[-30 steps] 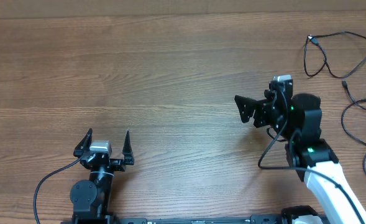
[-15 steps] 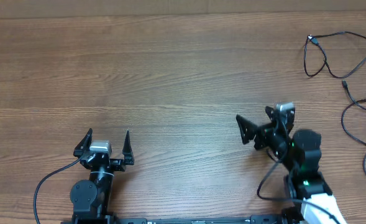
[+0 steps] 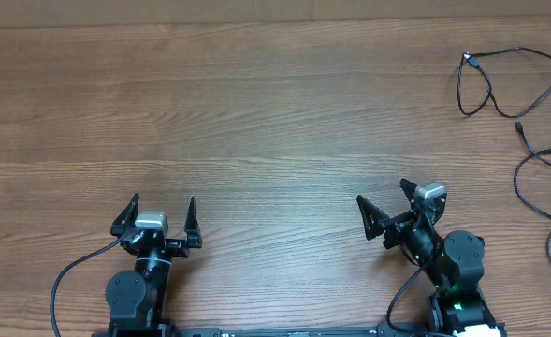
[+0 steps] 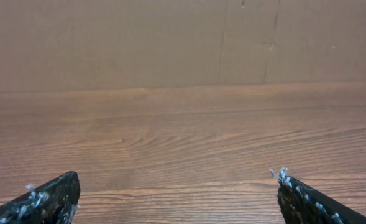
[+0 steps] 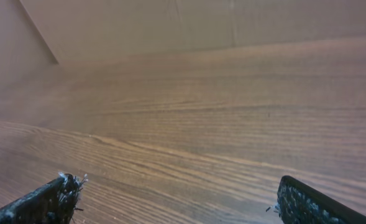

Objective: Untangle cables

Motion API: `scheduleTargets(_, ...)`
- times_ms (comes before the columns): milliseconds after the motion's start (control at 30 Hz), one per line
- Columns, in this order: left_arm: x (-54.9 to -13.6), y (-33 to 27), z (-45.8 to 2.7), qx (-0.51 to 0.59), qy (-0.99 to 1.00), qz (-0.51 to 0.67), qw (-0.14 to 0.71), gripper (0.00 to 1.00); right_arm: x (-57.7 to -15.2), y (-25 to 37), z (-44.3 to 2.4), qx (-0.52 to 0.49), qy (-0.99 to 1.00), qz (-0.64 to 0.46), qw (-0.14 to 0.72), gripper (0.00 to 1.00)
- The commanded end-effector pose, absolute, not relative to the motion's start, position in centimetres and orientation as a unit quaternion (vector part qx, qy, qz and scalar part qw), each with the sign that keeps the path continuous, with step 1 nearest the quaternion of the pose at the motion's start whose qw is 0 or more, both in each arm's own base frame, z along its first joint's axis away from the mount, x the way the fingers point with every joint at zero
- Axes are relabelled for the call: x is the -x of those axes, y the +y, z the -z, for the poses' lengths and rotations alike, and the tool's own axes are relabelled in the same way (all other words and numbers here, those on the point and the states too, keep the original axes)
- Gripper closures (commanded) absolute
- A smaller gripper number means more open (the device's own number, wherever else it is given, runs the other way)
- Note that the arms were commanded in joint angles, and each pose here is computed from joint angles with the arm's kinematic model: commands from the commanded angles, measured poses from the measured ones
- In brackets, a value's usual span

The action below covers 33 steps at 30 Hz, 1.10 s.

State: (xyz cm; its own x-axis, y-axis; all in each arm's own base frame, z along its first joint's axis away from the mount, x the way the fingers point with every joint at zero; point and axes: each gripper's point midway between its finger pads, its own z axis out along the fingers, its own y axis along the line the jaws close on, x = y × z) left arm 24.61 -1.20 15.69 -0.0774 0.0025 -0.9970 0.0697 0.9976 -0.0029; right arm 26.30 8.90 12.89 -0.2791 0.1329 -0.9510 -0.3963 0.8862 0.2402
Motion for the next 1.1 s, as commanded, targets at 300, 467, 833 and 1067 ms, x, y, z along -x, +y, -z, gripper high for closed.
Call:
scheduleTargets(300, -24.6, -1.0, -15.7, -0.017, 0.733, 0.024, 0.68, 0.0, -26.0, 7.5, -13.2, 0.063, 0.766, -0.193, 0.61, 0.0)
scheduleTargets(467, -24.6, -1.0, -15.7, -0.017, 0.733, 0.024, 0.68, 0.0, -25.5, 6.2, -12.9, 0.038, 0.773, -0.164, 0.611, 0.0)
scheduleTargets(833, -24.6, -1.0, -15.7, -0.018, 0.733, 0.024, 0.68, 0.0, -24.2, 5.4, -16.6, 0.043, 0.72, -0.144, 0.677, 0.0)
scheduleTargets(1067, -24.6, -1.0, -15.7, -0.017, 0.733, 0.024, 0.68, 0.01, -24.1, 5.1, -17.2, 0.038, 0.711, -0.139, 0.688, 0.0)
